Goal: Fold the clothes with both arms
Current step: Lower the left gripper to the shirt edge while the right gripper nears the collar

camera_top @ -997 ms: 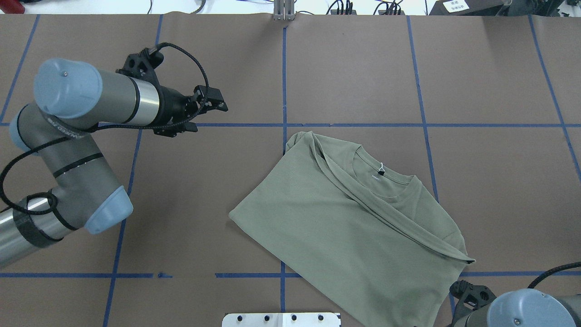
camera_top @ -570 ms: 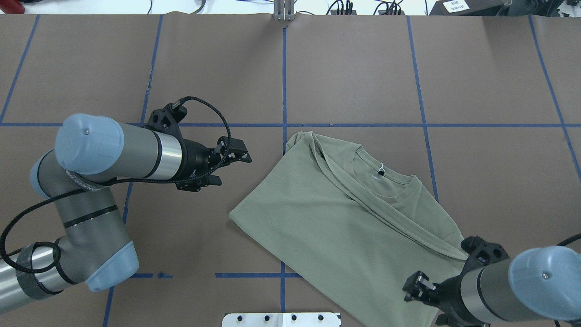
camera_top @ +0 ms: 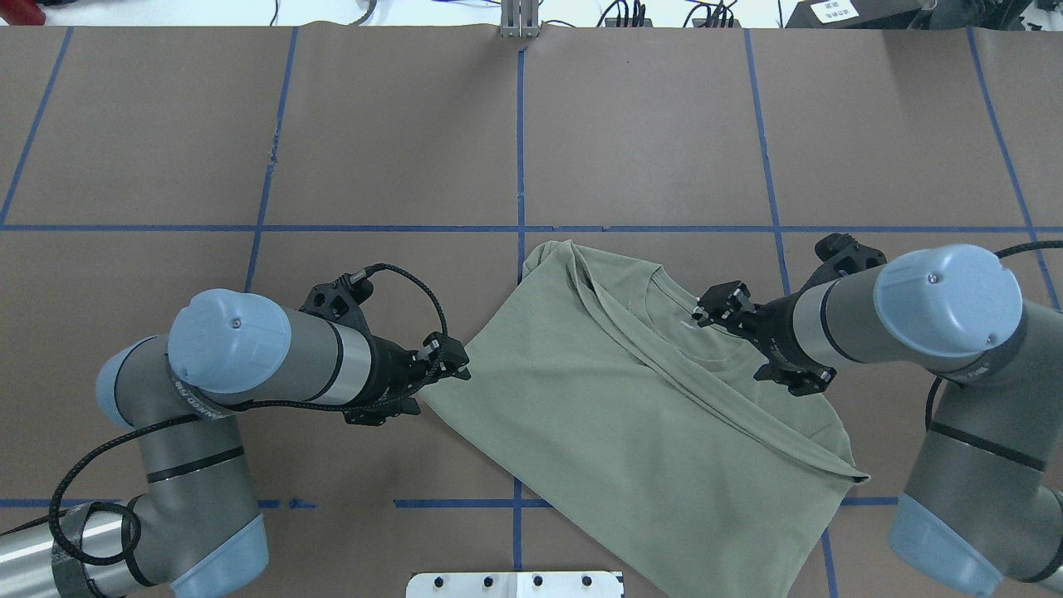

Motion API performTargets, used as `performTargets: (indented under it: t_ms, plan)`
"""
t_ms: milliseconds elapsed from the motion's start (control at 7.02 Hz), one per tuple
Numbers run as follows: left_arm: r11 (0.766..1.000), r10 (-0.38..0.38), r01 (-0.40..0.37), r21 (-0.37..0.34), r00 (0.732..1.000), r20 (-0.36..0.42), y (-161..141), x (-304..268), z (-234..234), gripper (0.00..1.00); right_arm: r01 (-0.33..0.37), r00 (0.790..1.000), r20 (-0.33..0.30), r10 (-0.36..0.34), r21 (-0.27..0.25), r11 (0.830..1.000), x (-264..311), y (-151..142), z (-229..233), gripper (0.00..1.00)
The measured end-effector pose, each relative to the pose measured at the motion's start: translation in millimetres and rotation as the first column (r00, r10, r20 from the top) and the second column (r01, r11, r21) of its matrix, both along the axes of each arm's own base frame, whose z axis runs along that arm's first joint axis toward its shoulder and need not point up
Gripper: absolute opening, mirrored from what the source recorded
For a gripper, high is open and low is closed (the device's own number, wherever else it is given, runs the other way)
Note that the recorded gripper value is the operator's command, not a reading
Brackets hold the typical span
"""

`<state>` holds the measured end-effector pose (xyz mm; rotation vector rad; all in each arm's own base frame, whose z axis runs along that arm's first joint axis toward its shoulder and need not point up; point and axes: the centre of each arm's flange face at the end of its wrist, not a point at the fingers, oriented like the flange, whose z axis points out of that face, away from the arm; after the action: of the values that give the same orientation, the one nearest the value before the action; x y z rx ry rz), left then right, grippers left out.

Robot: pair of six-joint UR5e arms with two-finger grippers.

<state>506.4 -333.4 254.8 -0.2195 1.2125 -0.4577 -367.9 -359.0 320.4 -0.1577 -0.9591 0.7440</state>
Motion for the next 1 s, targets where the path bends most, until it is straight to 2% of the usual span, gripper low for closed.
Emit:
performTargets:
  t_ms: [285, 427, 570, 855, 997]
  plan:
    - [1.000, -0.011, 0.011, 0.001, 0.999, 0.041, -0.8, 15.9, 15.3, 0.74, 0.011, 0.999, -0.049, -0.008, 0.065, 0.998, 6.0, -24.5, 13.7, 1.00]
    - [1.000, -0.024, 0.024, 0.003, 0.998, 0.060, -2.4, 20.8, 22.4, 0.68, 0.010, 0.998, -0.067, -0.005, 0.074, 0.997, 5.3, -29.9, 20.1, 1.00]
    - [1.000, -0.030, 0.030, 0.001, 0.996, 0.078, -3.4, 24.9, 27.3, 0.68, 0.008, 0.997, -0.078, -0.003, 0.074, 0.997, 4.1, -32.8, 25.0, 1.00]
    - [0.999, -0.038, 0.038, 0.002, 0.994, 0.099, -4.1, 29.5, 31.4, 0.61, 0.008, 0.996, -0.091, -0.002, 0.069, 0.998, 1.8, -35.2, 31.1, 1.00]
    - [0.999, -0.045, 0.045, 0.004, 0.993, 0.107, -5.3, 31.0, 33.9, 0.52, 0.010, 0.995, -0.098, -0.004, 0.063, 0.998, -0.5, -35.3, 35.3, 1.00]
